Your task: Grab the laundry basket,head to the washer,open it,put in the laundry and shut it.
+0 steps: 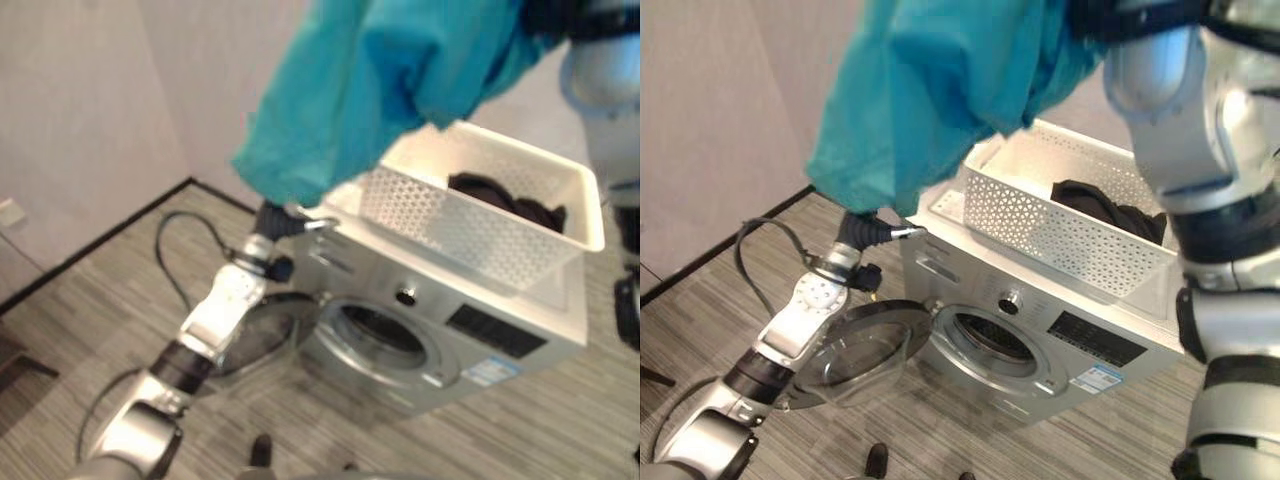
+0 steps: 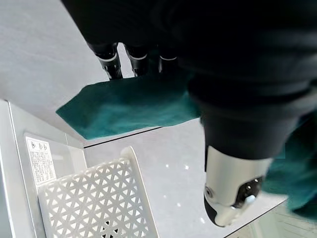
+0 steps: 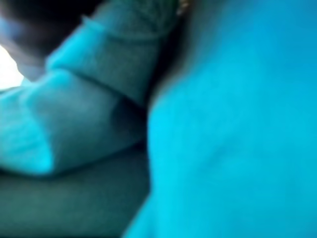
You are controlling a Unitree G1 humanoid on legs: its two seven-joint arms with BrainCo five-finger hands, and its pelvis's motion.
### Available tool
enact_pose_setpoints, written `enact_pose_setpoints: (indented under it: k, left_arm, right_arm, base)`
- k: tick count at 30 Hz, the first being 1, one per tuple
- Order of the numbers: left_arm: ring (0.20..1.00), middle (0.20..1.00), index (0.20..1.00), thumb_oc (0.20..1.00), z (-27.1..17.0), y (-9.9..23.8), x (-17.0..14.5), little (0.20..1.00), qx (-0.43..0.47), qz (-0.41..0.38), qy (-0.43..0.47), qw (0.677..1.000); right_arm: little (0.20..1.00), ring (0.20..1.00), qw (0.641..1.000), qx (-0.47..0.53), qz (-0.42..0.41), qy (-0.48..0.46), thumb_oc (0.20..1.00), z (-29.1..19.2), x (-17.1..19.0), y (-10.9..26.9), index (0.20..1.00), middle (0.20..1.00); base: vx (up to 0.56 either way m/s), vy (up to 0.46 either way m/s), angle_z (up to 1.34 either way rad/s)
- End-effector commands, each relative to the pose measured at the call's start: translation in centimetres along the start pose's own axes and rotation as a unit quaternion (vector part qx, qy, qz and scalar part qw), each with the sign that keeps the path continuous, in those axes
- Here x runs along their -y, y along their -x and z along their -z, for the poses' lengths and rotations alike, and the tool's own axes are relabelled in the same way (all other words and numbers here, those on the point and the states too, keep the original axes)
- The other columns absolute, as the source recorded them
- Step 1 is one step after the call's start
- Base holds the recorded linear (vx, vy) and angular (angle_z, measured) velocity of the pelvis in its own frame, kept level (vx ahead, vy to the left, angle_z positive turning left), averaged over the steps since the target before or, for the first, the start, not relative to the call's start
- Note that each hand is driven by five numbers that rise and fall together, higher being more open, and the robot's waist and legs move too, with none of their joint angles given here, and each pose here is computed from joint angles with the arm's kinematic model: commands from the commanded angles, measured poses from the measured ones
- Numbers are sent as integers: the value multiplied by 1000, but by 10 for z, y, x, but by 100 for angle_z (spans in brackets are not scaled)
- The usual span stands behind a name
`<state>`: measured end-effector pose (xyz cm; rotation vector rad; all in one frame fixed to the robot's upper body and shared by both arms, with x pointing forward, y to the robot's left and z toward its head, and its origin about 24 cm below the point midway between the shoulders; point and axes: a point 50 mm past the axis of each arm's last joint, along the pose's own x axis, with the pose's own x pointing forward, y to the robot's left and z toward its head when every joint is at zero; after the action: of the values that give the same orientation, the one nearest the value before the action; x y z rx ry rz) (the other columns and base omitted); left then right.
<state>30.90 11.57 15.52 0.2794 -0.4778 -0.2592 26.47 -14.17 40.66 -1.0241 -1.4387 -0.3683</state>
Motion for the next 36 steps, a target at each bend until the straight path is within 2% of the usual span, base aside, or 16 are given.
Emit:
enact_pose_setpoints:
  k: [1,7,13,20,27,36]
  left_arm:
    - [1000,1000,1000,1000,-19,-8,1,1000,51,7,-1,999]
    - [1000,1000,1000,1000,-22,-5,-2,1000,56,-3,6,998]
    - [1000,1000,1000,1000,-28,-3,-1,1000,68,3,16,998]
    - [1000,1000,1000,1000,-17,10,-2,1000,37,3,53,998]
    - [1000,1000,1000,1000,-12,15,-6,1000,24,-3,43,999]
    - [1000,1000,1000,1000,-20,10,1,1000,42,2,72,997]
  right_arm:
    - [200,200,1000,21,9,-7,200,-5,15,-11,200,200]
    - [200,200,993,53,-58,-85,200,-28,-10,1,200,200]
    - [200,200,986,71,-92,-123,200,-43,-20,12,200,200]
    - [200,200,981,35,-110,-157,200,-38,-29,33,200,200]
    - [200,200,976,16,-123,-181,200,-37,-32,48,200,200]
    - [200,200,954,-17,-100,-281,200,-53,-51,59,200,200]
  base:
    - [-19,-4,-8]
    - [2,1,-11]
    - [2,0,-2]
    - [0,0,0]
    - [0,0,0]
    - [0,0,0]
